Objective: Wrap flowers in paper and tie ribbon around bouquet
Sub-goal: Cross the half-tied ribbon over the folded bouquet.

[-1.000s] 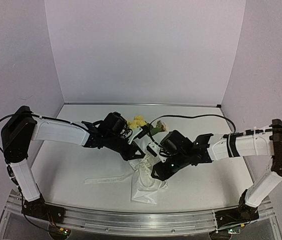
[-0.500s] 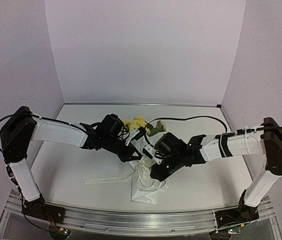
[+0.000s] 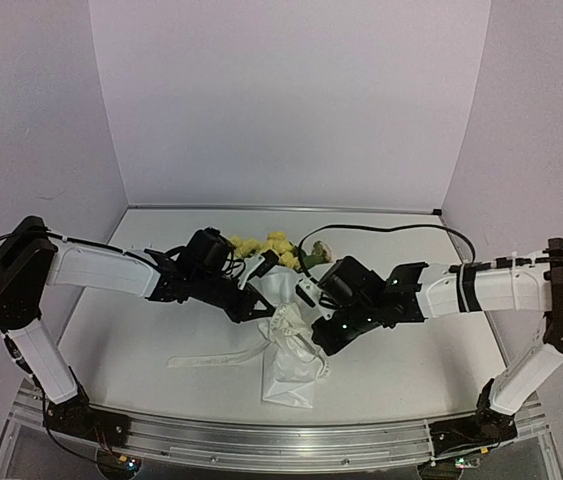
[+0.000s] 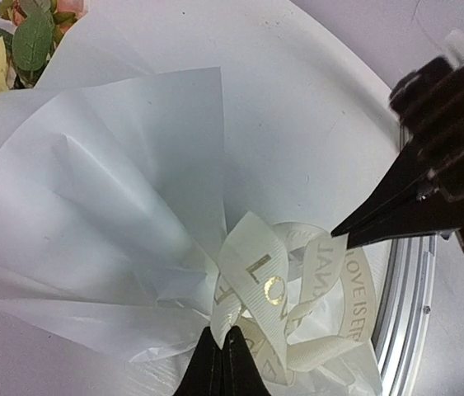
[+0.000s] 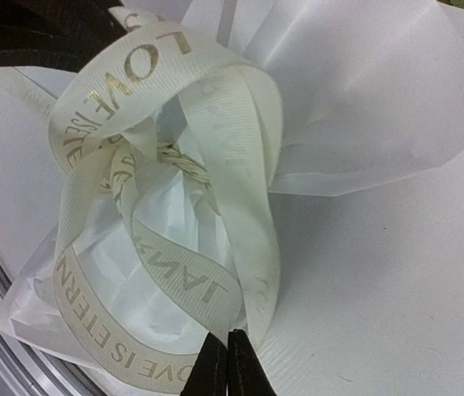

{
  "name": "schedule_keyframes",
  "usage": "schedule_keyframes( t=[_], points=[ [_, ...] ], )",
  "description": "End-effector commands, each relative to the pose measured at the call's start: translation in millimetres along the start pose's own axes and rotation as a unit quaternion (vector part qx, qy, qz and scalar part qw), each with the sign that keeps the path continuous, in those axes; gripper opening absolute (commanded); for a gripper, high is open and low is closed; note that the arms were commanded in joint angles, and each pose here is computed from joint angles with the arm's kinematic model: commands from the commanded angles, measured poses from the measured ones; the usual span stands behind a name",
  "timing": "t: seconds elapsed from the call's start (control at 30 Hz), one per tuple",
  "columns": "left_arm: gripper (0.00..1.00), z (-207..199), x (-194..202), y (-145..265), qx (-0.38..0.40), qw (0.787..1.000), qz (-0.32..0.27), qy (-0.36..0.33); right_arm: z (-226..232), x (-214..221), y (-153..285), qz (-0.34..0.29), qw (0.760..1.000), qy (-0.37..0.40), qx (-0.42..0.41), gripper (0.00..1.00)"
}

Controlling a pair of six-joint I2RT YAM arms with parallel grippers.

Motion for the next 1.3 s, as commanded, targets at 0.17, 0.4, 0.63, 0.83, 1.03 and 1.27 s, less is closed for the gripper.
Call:
schedule_keyframes(
  t=[0.17,0.4,0.63,0.83,1.03,1.27],
  points=[
    [0.0,4.0,-11.0,20.8,-0.041,0.999,-0.033,0.004,-32.9,10.0,17.0,-0.005,0.996,0.021,0.089,0.0],
    [0.0,12.8,-1.5,25.2,-0.081,0.996,-0.022,0.024,-48.5,12.3,19.6,-0.013,0.992,0.02,0.125,0.0],
    [0.0,20.4,18.4,35.3,-0.128,0.989,-0.015,0.067,-69.5,4.5,24.5,-0.018,0.986,0.007,0.168,0.0],
    [0.0,23.7,32.7,43.6,-0.157,0.982,-0.017,0.1,-73.1,-1.7,16.9,0.009,0.985,0.007,0.173,0.0],
    [0.0,28.6,46.5,52.6,-0.185,0.974,-0.02,0.129,-82.8,-4.9,20.9,0.043,0.973,0.038,0.224,0.0],
    [0.0,39.1,62.0,63.8,-0.228,0.96,-0.02,0.16,-96.3,-17.3,33.4,0.063,0.955,0.083,0.276,0.0]
  ],
)
Point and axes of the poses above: each gripper's point midway between its finger pads, its own y axis back along the fingers, its own z axis along the line the jaws close on, x = y × z, the point moved 3 cm from there along y, back along the fingers, and after that the axes turned 15 degrees about -y, right-handed, at the moved point
